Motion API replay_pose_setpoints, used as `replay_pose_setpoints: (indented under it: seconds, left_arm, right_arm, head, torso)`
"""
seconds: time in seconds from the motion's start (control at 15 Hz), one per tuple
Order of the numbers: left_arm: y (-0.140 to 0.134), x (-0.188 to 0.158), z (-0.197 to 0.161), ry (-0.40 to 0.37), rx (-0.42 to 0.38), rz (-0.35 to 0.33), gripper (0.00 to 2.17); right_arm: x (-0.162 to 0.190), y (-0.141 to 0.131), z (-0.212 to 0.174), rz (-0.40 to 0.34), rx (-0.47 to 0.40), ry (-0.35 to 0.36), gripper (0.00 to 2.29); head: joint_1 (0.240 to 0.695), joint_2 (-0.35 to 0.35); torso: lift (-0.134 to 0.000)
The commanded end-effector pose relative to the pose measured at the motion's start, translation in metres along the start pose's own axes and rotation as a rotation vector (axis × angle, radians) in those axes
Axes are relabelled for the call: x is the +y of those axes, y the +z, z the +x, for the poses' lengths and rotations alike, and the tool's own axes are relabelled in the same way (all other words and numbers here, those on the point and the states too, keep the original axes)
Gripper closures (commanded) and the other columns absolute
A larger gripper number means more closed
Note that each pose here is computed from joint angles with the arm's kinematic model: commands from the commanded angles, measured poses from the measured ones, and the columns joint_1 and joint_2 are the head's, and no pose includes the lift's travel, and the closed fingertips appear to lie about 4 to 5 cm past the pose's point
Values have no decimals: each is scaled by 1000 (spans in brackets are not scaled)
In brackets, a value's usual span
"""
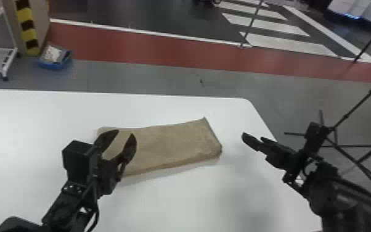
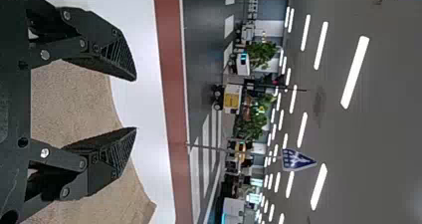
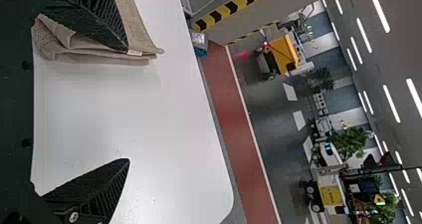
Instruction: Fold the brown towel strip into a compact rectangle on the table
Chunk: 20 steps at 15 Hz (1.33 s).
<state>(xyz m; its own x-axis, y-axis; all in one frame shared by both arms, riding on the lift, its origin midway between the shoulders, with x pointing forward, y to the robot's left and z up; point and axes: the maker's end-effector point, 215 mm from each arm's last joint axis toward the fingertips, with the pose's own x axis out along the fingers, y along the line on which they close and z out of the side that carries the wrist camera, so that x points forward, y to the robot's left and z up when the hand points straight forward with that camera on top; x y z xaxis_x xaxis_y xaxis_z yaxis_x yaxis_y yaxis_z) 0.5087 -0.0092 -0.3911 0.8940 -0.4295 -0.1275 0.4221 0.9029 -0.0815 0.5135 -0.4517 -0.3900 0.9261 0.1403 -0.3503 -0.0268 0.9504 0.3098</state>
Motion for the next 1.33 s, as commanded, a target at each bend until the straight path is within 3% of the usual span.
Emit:
replay_pose_setpoints:
  seconds: [0.0, 0.13, 0.67, 0.87, 1.27]
  left_arm:
    - [-17, 4, 5, -9, 77, 7, 1798]
    - [-30, 13, 8, -3, 122, 5, 1801]
    - [-47, 47, 12, 44, 156, 16, 1798]
    - [-51, 48, 11, 46, 163, 23, 1798]
    - [-56, 50, 12, 44, 174, 27, 1798]
  right_arm:
    - [0, 11, 5, -22, 1, 21, 83]
    - [21, 9, 20, -35, 22, 80, 83]
    - [80, -36, 94, -39, 167, 174, 83]
    - [96, -53, 115, -58, 207, 178, 120]
    - [82, -62, 118, -116, 222, 100, 211]
  head:
    - [695, -350]
    - [695, -350]
    - [695, -350]
    - [695, -310]
    - [695, -287]
  torso:
    - [-117]
    - [-117]
    - [-117]
    - [-117]
    - [-117]
